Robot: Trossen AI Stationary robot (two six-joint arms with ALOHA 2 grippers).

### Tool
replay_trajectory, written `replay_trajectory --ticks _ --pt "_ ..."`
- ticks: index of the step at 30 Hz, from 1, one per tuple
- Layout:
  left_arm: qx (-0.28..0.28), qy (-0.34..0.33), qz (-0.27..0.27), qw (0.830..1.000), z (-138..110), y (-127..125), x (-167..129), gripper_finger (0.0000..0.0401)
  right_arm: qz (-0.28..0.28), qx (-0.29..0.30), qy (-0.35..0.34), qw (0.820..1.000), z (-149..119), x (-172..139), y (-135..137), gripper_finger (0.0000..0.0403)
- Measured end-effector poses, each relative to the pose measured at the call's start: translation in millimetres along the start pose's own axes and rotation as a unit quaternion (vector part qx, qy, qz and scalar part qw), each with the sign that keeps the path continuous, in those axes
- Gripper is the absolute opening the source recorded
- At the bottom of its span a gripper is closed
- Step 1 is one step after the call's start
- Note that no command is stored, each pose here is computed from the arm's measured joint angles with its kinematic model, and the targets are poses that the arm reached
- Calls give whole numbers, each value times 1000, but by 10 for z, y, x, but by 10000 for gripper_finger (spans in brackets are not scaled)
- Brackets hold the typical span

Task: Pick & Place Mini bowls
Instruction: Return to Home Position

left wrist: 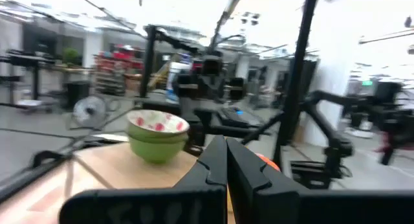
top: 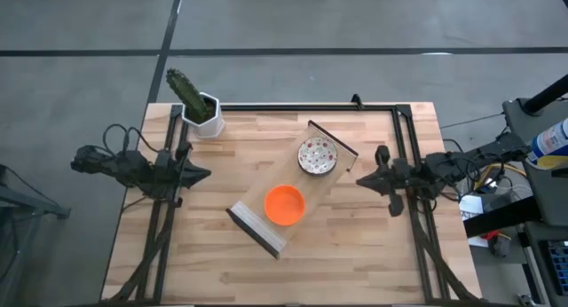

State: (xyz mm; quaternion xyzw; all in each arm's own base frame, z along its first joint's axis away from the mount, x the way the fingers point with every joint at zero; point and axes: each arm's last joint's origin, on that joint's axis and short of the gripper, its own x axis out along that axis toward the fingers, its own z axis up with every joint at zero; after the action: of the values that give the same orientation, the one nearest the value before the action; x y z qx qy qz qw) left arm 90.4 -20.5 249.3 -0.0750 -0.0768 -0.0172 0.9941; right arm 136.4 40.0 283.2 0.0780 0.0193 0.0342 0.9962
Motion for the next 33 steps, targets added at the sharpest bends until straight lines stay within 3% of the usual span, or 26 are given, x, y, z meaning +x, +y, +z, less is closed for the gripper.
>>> replay_trajectory --ticks 6,12,18,22,26,33 --pt "-11 -7 -45 999 -203 9 -48 0 12 7 -11 1000 -194 -162 -72 9" --pt "-1 -23 -50 998 -267 29 -100 0 87 6 -20 996 -366 -302 -96 9" --pt "16 -26 -56 998 -359 40 -120 0 95 23 -49 994 -612 -439 -174 9" --pt "-7 -20 -59 998 -464 45 -104 0 102 38 -76 991 -759 -507 -217 9" --pt "-17 -41 -67 997 -578 49 -89 0 107 46 -58 991 -896 -461 -225 9" --pt "18 7 -74 997 -677 51 -86 0 124 20 -61 990 -1041 -422 -227 9"
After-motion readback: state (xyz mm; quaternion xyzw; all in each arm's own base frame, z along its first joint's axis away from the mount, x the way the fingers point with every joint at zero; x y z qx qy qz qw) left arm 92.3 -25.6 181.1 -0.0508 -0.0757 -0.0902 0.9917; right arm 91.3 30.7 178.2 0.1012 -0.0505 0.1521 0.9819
